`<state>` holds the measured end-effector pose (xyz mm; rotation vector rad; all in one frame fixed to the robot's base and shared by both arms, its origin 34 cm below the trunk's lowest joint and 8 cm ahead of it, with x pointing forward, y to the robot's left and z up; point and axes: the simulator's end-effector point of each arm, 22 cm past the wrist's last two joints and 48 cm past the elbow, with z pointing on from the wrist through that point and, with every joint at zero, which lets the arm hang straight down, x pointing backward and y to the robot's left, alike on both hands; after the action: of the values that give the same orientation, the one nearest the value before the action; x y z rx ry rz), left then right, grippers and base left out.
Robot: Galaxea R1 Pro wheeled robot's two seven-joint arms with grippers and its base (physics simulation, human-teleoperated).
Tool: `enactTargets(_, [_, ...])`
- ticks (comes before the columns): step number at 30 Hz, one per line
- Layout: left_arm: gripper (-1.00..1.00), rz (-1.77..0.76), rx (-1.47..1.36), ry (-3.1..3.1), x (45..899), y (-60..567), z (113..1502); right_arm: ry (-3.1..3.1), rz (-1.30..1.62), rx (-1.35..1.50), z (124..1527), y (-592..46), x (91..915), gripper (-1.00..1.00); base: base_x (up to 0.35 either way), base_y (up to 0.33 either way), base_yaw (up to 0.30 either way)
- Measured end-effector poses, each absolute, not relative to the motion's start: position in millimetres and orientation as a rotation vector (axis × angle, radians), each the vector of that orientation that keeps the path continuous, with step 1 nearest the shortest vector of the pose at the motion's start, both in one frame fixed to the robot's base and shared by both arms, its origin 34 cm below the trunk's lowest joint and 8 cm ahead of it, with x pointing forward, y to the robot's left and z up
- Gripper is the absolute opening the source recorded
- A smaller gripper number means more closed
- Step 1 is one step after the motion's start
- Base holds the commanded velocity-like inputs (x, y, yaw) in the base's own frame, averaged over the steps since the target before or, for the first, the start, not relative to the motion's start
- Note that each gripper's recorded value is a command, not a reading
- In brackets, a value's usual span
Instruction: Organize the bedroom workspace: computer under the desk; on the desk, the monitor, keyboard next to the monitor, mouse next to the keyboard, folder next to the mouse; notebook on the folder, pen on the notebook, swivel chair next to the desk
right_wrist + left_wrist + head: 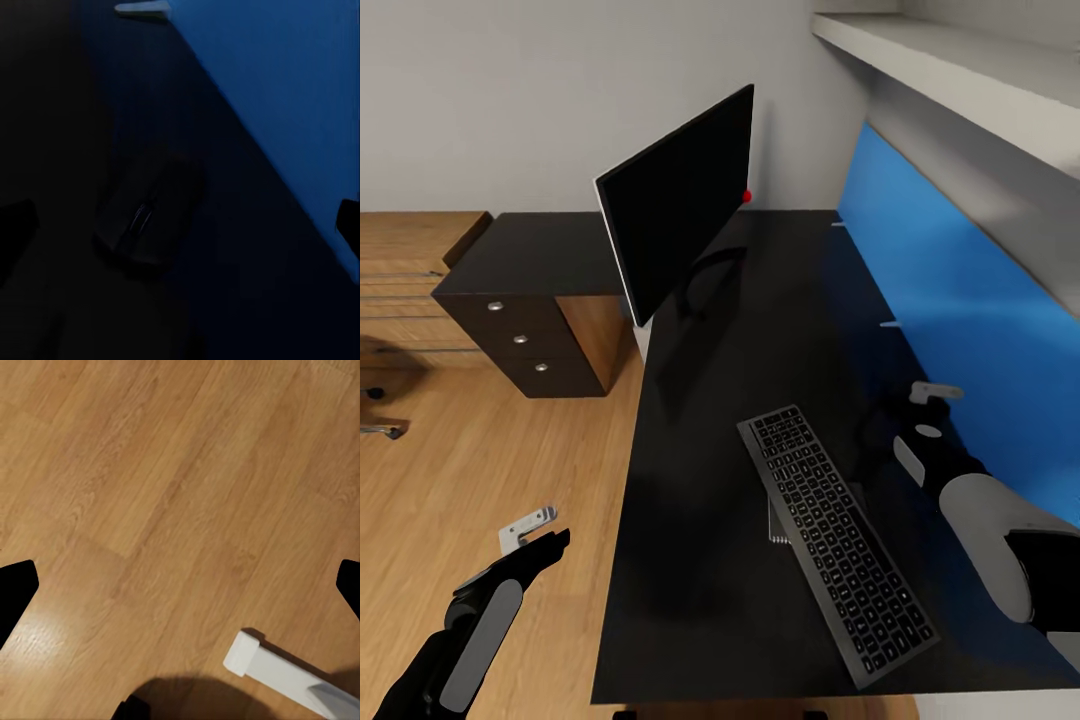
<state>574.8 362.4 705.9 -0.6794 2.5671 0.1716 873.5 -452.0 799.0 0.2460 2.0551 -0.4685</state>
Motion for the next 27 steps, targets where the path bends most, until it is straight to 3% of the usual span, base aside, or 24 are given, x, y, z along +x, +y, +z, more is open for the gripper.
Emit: enactTargets(27, [1.00, 0.174, -0.687, 2.583, 567.1, 362.4, 707.7, 1.987, -0.459, 0.243, 813.7, -450.6, 872.7, 1.00, 0.000, 0.000, 0.000])
